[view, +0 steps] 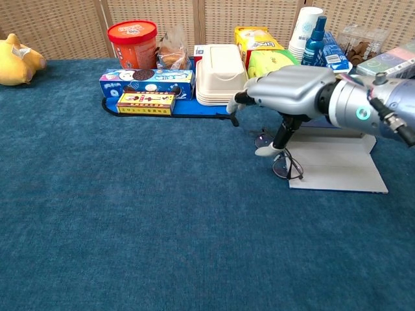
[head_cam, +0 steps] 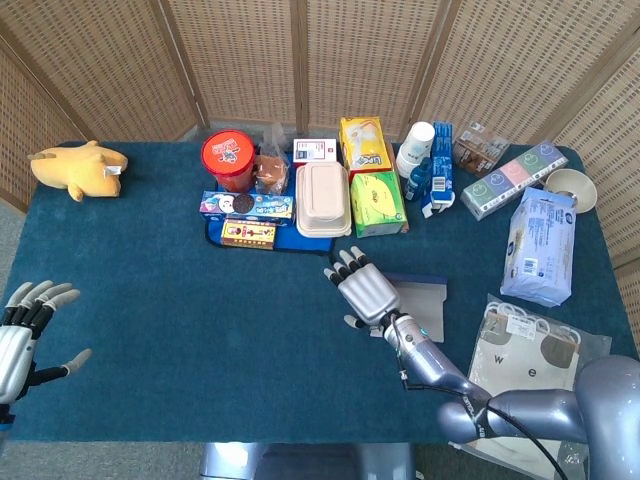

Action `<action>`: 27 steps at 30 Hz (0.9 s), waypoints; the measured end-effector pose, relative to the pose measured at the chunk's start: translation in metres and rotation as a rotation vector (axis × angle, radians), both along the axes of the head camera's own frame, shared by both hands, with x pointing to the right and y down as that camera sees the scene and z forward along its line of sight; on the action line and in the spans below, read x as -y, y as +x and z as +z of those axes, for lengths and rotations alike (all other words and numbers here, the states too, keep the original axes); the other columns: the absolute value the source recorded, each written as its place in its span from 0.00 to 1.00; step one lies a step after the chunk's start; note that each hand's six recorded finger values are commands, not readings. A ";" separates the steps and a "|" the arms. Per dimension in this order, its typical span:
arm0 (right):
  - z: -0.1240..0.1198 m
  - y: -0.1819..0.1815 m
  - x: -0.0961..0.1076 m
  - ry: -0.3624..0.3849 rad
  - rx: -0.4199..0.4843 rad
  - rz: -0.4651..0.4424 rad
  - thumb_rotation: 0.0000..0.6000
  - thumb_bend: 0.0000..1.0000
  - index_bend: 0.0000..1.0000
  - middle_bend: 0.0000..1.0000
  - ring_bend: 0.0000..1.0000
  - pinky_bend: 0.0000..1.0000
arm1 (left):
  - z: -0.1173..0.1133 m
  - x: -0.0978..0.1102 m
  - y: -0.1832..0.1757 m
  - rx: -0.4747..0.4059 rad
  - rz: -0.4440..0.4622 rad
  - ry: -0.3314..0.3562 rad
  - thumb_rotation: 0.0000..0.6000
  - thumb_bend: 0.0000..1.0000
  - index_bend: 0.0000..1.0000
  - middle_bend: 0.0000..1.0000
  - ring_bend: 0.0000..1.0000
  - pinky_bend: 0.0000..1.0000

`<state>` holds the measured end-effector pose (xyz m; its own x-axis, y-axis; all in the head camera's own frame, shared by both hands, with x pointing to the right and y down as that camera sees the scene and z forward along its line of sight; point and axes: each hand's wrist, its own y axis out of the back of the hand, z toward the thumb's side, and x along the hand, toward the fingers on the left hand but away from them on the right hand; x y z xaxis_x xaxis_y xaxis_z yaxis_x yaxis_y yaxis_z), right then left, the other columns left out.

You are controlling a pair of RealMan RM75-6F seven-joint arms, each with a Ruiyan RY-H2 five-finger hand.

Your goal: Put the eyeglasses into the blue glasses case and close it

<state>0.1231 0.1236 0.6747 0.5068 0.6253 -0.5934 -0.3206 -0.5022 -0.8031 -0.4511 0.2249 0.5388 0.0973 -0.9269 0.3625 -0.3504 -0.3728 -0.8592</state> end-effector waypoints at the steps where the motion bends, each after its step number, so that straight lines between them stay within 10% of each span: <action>1: 0.002 -0.001 -0.001 -0.002 0.001 0.002 0.75 0.26 0.13 0.18 0.07 0.12 | 0.000 0.000 0.000 0.000 0.000 0.001 1.00 0.13 0.19 0.18 0.10 0.00; 27: 0.028 0.047 -0.007 0.062 -0.091 -0.025 0.75 0.26 0.05 0.16 0.03 0.11 | -0.006 -0.001 -0.002 0.000 0.001 0.017 1.00 0.13 0.19 0.18 0.10 0.00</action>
